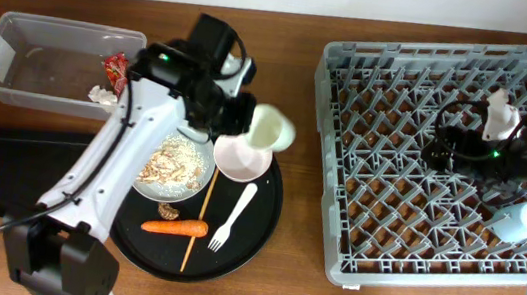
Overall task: Sort waste into correct bins and load items into the dishwasher rack
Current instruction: 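Grasp the white paper cup with the left gripper and lift it, then hand the white paper cup from the left gripper to the right gripper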
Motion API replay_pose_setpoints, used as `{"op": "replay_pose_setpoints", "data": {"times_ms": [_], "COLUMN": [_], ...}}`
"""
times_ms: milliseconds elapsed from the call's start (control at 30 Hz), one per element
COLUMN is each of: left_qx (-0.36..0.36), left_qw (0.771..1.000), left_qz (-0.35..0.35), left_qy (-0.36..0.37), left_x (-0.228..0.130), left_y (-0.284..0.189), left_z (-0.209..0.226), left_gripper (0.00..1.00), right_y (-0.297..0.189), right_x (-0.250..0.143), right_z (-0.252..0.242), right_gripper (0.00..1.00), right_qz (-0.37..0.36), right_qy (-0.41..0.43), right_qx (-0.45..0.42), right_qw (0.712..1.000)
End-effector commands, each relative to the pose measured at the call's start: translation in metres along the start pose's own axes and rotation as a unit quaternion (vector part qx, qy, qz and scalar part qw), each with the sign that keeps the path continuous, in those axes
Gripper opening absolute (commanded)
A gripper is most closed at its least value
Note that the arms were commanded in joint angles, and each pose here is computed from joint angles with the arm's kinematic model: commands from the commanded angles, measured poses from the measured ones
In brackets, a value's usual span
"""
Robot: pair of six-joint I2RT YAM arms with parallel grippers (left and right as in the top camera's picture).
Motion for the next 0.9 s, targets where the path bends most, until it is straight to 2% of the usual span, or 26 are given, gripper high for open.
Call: {"op": "replay_pose_setpoints", "data": {"times_ms": [0, 133, 233, 300, 433, 600, 867], "left_qx": [-0.246, -0.364, -0.409, -0.413, -0.430, -0.443, -0.467], "left_qw": [0.968, 0.925, 0.903, 0.901, 0.892, 0.886, 0.872], "left_qz": [-0.001, -0.016, -0.013, -0.013, -0.004, 0.005, 0.019], "left_qy": [0.043, 0.106, 0.132, 0.134, 0.138, 0.138, 0.143], "left_x": [0.014, 0.022, 0.023, 0.023, 0.021, 0.019, 0.016], "left_y": [-0.024, -0.038, -0.045, -0.046, -0.048, -0.050, -0.054], "left_z": [-0.031, -0.052, -0.059, -0.059, -0.061, -0.062, -0.064], "left_gripper": [0.00, 0.00, 0.00, 0.00, 0.00, 0.00, 0.00], "right_y": [-0.003, -0.010, -0.014, -0.016, -0.015, -0.011, -0.017], "right_x": [0.014, 0.020, 0.021, 0.021, 0.018, 0.018, 0.023], "right_z": [0.021, 0.043, 0.057, 0.073, 0.100, 0.131, 0.148], "right_gripper": [0.98, 0.99, 0.99, 0.99, 0.99, 0.99, 1.00], "right_qz": [-0.061, -0.119, -0.154, -0.172, -0.185, -0.186, -0.226], "right_qy": [-0.093, -0.169, -0.224, -0.267, -0.325, -0.378, -0.413], "right_qx": [0.124, 0.262, 0.324, 0.362, 0.403, 0.424, 0.462], "right_qw": [0.986, 0.943, 0.906, 0.876, 0.835, 0.802, 0.752]}}
Point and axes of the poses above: each gripper's point midway between its finger pads, its own y axis out along the fingers, its own z axis along the line the jaws close on, x = y × z, the point moved 9 cm from there along -y, back along the fingers, and after that the axes turned 7 degrees about -y, right-handed, at the moved point
